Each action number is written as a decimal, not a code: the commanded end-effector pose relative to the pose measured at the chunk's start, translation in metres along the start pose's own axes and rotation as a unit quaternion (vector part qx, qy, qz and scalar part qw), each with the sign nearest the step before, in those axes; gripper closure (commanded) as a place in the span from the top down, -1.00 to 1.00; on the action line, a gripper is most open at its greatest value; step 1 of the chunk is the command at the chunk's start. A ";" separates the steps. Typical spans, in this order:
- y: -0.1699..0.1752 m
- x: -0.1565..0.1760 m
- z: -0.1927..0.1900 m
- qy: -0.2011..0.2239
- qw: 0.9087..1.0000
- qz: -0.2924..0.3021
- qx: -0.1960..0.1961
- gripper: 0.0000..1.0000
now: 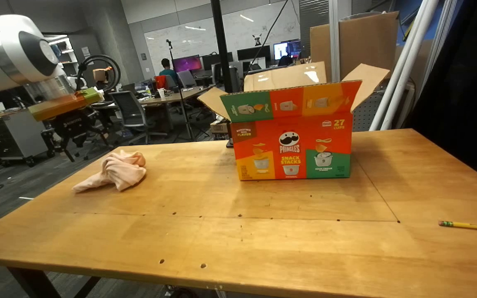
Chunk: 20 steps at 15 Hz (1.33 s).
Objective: Pick up the clothes from the table and put them in the box.
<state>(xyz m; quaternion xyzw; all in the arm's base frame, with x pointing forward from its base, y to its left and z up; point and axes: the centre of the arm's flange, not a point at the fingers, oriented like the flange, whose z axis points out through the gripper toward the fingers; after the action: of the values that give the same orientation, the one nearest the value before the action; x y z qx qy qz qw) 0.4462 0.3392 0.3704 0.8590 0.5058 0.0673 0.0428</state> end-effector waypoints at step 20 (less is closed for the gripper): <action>0.056 -0.032 0.090 -0.052 0.996 -0.042 -0.055 -0.97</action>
<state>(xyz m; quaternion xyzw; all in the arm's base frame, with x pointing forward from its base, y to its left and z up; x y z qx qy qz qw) 0.4935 0.2806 0.2746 0.8353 0.5397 0.0321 0.0995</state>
